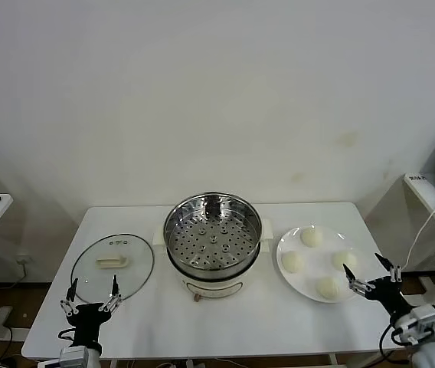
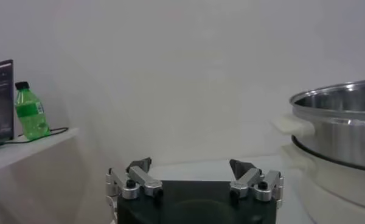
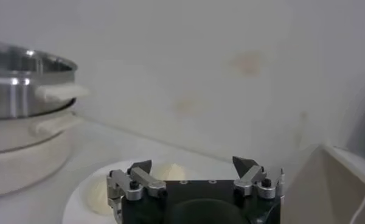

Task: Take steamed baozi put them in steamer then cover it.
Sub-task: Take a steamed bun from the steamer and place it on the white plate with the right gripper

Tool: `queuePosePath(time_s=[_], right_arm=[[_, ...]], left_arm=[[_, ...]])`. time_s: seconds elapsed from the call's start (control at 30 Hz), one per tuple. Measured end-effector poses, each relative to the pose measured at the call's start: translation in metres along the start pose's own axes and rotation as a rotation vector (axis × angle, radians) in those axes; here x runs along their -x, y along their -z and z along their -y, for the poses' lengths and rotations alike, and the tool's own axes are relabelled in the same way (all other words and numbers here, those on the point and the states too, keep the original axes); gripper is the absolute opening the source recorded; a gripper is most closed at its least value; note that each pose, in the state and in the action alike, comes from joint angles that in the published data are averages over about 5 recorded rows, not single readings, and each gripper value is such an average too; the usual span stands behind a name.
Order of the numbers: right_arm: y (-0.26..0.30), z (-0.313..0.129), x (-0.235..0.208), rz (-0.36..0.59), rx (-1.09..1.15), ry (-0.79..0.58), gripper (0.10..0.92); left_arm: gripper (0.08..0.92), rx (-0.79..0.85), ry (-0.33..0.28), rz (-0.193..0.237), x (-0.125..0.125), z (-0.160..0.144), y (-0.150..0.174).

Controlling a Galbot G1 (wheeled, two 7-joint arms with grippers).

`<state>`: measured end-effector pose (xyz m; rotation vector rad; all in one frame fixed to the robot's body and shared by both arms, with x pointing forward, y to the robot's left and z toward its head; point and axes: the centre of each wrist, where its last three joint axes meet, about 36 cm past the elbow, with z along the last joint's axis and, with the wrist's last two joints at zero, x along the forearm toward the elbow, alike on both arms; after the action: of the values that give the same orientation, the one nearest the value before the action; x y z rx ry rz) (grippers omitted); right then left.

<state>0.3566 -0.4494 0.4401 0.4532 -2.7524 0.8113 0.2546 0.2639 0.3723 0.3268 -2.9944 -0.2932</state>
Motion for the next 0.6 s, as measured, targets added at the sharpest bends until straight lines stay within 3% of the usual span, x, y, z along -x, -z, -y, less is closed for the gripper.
queuePosePath(time_s=[0.37, 0.6], right_arm=[[0.039, 0.097, 0.051, -0.025, -0.61, 0.198, 0.823], [0.073, 0.128, 0.1, -0.053, -0.914, 0.37, 0.823]], left_arm=[[0.823, 0.012, 0.011, 0.005, -0.012, 0.006, 0.001], [0.823, 0.028, 0.016, 0.017, -0.016, 0.005, 0.007]])
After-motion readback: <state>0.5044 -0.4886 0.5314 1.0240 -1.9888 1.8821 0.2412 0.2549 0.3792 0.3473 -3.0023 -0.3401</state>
